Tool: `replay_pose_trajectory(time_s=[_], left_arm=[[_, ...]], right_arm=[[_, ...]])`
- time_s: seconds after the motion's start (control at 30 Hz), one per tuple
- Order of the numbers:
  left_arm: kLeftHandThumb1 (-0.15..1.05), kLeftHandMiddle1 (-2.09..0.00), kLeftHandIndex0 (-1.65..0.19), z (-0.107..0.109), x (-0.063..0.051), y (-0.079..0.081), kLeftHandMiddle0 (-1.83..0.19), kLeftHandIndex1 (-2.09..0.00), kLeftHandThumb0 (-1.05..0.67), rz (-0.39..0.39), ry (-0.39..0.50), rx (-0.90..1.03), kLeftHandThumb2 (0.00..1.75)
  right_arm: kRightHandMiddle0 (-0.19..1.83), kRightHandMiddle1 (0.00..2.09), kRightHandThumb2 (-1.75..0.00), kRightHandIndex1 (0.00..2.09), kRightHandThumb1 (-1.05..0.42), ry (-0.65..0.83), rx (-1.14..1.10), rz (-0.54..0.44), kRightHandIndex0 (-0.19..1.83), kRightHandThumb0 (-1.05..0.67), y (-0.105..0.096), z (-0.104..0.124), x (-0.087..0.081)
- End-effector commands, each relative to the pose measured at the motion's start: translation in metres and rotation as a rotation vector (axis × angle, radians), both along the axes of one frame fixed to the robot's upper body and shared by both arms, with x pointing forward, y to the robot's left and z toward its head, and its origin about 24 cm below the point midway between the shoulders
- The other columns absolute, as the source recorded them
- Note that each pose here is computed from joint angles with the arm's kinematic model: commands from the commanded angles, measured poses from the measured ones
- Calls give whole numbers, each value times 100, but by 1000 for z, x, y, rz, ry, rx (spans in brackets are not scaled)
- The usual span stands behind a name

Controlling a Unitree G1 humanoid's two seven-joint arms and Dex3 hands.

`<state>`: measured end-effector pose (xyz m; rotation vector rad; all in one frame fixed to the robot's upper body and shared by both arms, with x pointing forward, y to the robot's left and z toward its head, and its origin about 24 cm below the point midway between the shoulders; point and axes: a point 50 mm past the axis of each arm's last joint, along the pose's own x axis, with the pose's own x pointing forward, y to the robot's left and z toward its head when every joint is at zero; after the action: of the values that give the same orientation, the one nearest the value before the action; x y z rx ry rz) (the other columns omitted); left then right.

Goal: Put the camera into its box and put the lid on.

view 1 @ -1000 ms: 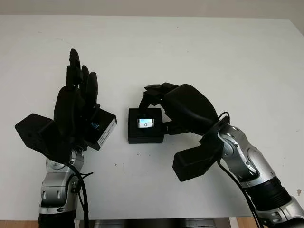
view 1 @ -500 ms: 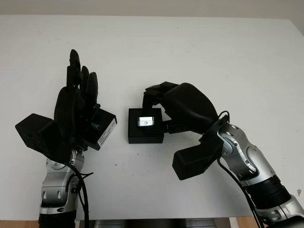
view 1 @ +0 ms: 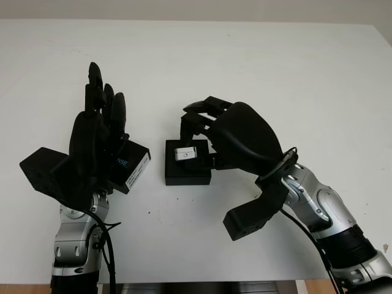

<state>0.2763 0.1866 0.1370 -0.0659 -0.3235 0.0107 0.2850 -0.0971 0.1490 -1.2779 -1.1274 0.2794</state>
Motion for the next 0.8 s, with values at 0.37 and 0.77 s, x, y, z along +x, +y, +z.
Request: replay_pose_trajectory(time_s=[0.37,0.77], left_arm=[[105,0,19,2,-1,-2,19,0,-80,-2,-19,-2,49],[105,0,19,0,-2,-1,19,0,-81,-2,-12,0,50]], right_arm=[[47,165,-6,86,-93,-103,6,76,25,-43,-4,-1,1],[47,151,-5,88,-91,-70,46,53,29,-42,-12,-6,4]])
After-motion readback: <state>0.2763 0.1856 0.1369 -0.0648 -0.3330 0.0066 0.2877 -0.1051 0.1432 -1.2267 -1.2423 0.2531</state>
